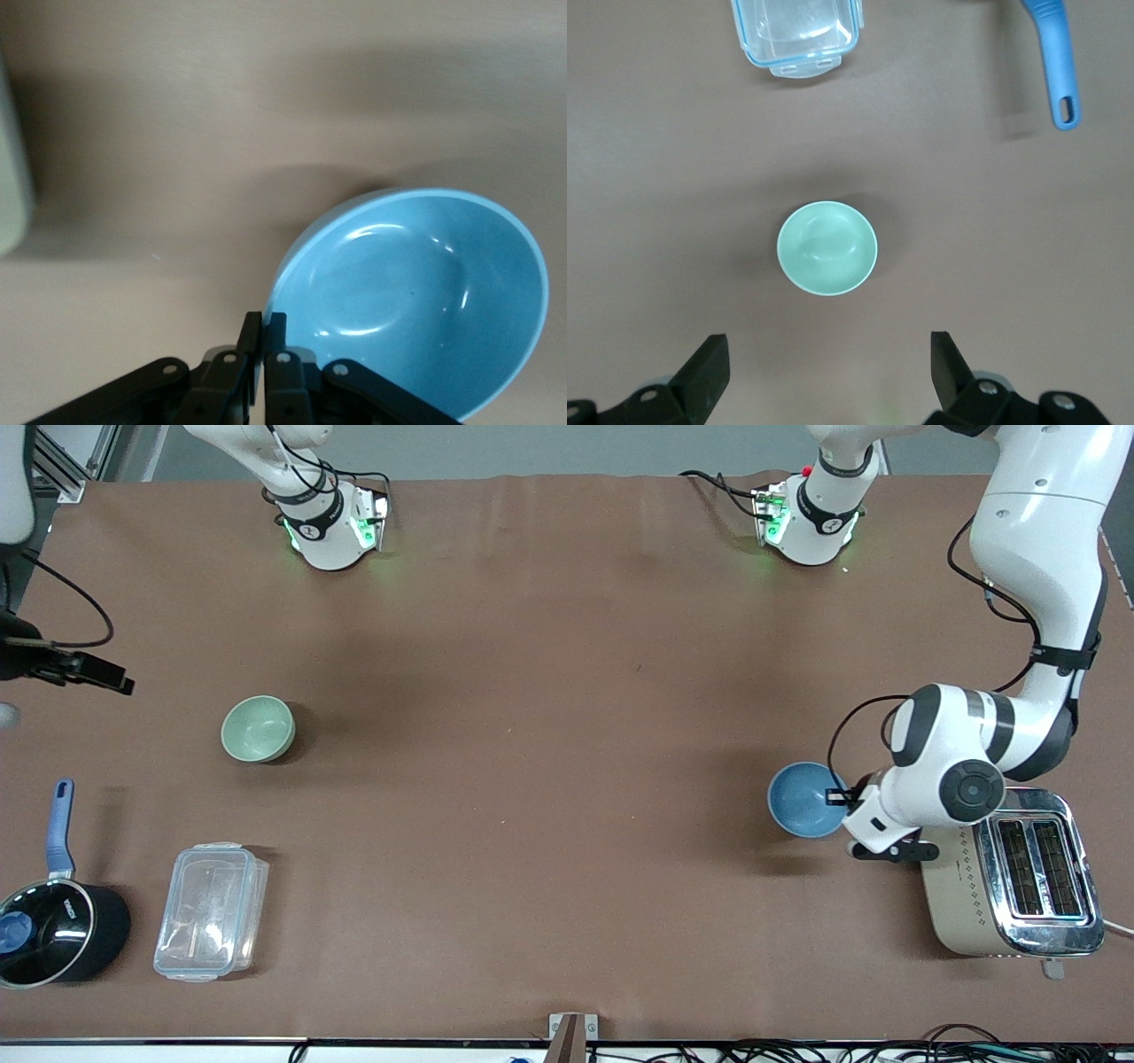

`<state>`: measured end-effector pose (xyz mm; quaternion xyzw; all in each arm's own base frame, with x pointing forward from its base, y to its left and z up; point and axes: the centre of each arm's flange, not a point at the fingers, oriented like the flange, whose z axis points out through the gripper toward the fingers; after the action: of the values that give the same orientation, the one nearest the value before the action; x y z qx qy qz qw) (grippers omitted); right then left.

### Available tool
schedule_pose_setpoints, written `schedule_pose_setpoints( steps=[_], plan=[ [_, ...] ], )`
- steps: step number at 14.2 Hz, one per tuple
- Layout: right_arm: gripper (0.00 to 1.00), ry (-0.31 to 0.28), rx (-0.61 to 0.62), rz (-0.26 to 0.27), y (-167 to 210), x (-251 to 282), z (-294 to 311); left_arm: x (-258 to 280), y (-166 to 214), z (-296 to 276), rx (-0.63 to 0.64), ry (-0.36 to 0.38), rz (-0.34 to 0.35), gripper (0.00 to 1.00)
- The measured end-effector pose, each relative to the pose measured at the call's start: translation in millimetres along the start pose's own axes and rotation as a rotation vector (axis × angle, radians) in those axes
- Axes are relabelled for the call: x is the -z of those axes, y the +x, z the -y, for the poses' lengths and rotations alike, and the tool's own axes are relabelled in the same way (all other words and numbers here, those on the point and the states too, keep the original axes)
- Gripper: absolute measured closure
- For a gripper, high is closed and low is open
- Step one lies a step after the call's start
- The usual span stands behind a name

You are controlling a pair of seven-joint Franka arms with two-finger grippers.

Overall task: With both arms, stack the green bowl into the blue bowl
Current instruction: 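Carry the blue bowl to mid-table while the right gripper grasps the green bowl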

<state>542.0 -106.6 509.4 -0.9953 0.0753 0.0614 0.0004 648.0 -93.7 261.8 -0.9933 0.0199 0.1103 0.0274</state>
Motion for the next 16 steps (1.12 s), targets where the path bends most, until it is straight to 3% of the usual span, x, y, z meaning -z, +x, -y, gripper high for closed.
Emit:
schedule_pose_setpoints(
  steps=[4,8,12,16],
  plan=[
    [0.0,0.002,0.001,-0.009,-2.4,-83.6,-7.9,39.7,-19.0,-59.9,0.009,-0.079,0.015,0.95],
    [0.0,-0.002,0.018,-0.053,-5.9,-156.0,-6.4,65.1,-40.7,-138.6,0.027,-0.154,0.019,0.95],
    [0.0,-0.008,0.065,-0.004,3.4,-218.8,-5.4,66.4,-71.3,-257.6,0.054,-0.163,0.015,0.95],
    [0.0,-0.009,0.075,0.045,6.6,-256.6,-6.5,49.8,-86.5,-340.4,0.046,-0.25,-0.049,0.95]
  ],
)
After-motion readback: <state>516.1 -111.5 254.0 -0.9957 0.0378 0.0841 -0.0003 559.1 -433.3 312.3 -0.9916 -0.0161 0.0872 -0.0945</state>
